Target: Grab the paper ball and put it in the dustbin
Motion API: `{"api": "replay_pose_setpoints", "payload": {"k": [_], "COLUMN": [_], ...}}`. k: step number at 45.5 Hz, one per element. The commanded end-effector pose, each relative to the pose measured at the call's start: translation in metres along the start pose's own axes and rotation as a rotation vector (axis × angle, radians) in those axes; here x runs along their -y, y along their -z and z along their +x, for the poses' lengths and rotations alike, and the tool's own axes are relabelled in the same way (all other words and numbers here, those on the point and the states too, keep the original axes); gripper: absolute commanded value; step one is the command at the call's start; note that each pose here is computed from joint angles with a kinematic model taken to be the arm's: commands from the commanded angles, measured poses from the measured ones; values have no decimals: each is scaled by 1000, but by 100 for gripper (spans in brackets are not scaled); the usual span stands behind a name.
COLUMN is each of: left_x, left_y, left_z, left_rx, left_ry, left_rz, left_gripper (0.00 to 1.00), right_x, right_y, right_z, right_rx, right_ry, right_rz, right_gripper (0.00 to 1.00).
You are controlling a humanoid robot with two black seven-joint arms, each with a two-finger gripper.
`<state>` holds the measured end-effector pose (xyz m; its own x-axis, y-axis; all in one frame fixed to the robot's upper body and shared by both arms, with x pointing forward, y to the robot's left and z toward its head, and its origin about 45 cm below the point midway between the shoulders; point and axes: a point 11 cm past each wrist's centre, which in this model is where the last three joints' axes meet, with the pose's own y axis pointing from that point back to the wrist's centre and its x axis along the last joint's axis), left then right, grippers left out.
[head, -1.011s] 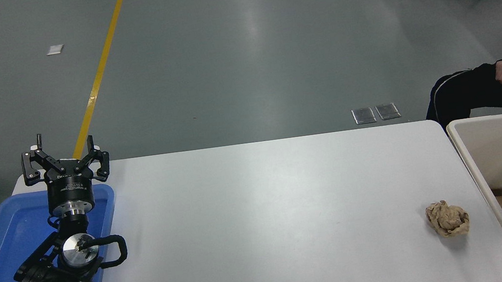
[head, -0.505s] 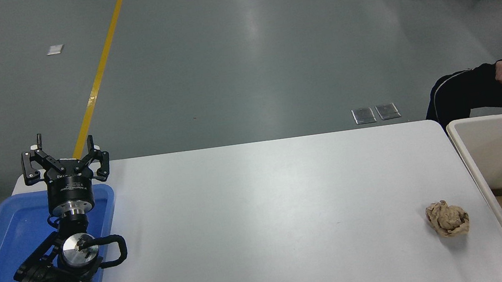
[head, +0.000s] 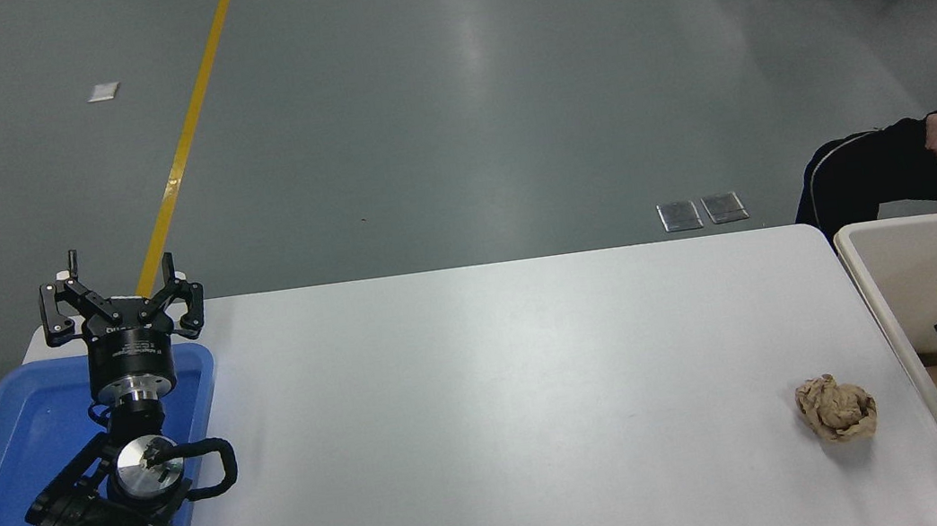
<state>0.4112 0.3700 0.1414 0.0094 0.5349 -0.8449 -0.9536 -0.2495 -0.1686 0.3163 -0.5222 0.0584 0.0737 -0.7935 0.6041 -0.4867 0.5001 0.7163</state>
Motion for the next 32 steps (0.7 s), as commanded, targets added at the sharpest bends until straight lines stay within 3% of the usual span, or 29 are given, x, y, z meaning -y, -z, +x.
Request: {"api": "replay_pose_setpoints", "payload": {"k": [1, 3, 7, 9, 10, 22, 32], "left_x": [0, 0, 1, 0, 1, 1, 0], "left_y": [0, 0, 0, 1, 0, 0, 0], "left_z": [0, -1, -1, -1, -1, -1, 0], "left_rx": [0, 0, 0, -1, 0, -1, -1], "left_ry": [2, 4, 4, 4, 4, 5, 2], "left_rz": [3, 3, 2, 3, 2, 2, 2], "left_gripper": [99, 99, 99, 99, 99, 99, 99], "right_x": [-22, -30, -46, -53, -58, -142, -216], "right_y": [24, 28, 47, 58, 66, 135, 219], "right_z": [19, 17, 27, 35, 40, 24, -5], "right_rx": [-11, -51, -158, -225, -251, -491, -671], "right_ry": [92, 122, 138, 126, 118, 260, 401], "right_rz": [19, 17, 30, 37, 43, 113, 260], "right_gripper": [0, 6, 60, 97, 100, 100, 100]}}
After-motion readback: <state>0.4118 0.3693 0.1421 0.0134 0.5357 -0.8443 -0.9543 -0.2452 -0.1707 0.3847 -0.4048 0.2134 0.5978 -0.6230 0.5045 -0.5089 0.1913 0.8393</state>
